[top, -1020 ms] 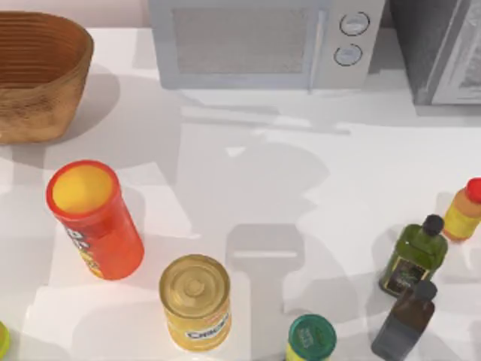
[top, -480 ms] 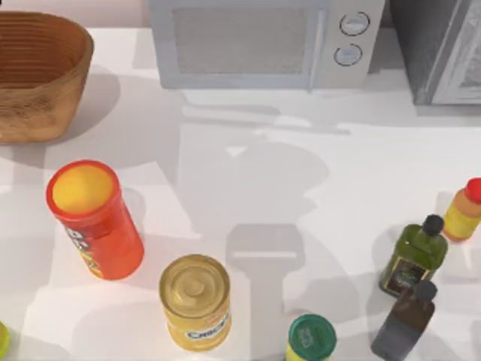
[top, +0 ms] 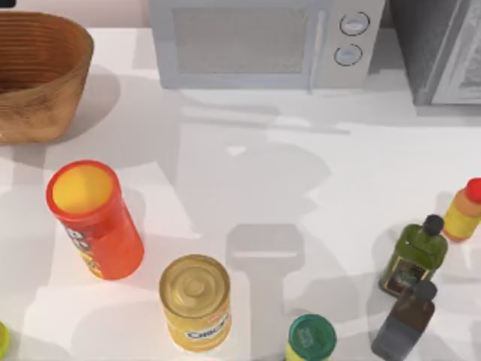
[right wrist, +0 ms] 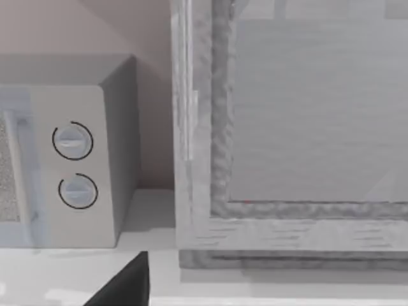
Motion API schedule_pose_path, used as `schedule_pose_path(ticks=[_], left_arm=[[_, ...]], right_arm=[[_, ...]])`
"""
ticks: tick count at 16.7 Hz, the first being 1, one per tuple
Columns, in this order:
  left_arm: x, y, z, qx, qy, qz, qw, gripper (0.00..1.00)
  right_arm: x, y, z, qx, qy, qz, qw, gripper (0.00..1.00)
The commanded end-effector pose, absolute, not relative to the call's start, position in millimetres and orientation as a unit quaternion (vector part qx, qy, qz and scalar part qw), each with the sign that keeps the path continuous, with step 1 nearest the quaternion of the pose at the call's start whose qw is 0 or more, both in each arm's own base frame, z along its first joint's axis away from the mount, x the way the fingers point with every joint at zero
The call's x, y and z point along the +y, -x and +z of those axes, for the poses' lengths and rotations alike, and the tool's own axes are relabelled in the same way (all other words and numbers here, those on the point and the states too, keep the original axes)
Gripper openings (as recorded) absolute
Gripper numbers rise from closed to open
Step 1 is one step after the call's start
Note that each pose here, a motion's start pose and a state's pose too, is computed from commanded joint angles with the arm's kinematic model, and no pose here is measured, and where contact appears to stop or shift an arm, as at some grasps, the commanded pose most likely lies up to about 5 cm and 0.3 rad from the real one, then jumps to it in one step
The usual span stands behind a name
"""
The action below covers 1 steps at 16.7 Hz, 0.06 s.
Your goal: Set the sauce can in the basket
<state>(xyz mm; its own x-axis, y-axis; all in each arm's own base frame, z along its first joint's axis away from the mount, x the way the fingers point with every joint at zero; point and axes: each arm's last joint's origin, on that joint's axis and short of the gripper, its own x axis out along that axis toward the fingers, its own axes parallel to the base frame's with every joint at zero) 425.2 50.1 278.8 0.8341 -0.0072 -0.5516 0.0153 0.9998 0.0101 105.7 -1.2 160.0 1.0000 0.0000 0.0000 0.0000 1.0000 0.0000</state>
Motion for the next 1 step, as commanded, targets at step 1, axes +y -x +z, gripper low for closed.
schedule_pose_path(ticks=[1], left_arm=[[50.1, -425.2, 278.8, 0.288, -0.007, -0.006, 0.958, 1.00]], right_arm=[[-1.2, -105.7, 160.0, 0.000, 0.000, 0.000, 1.000, 1.00]])
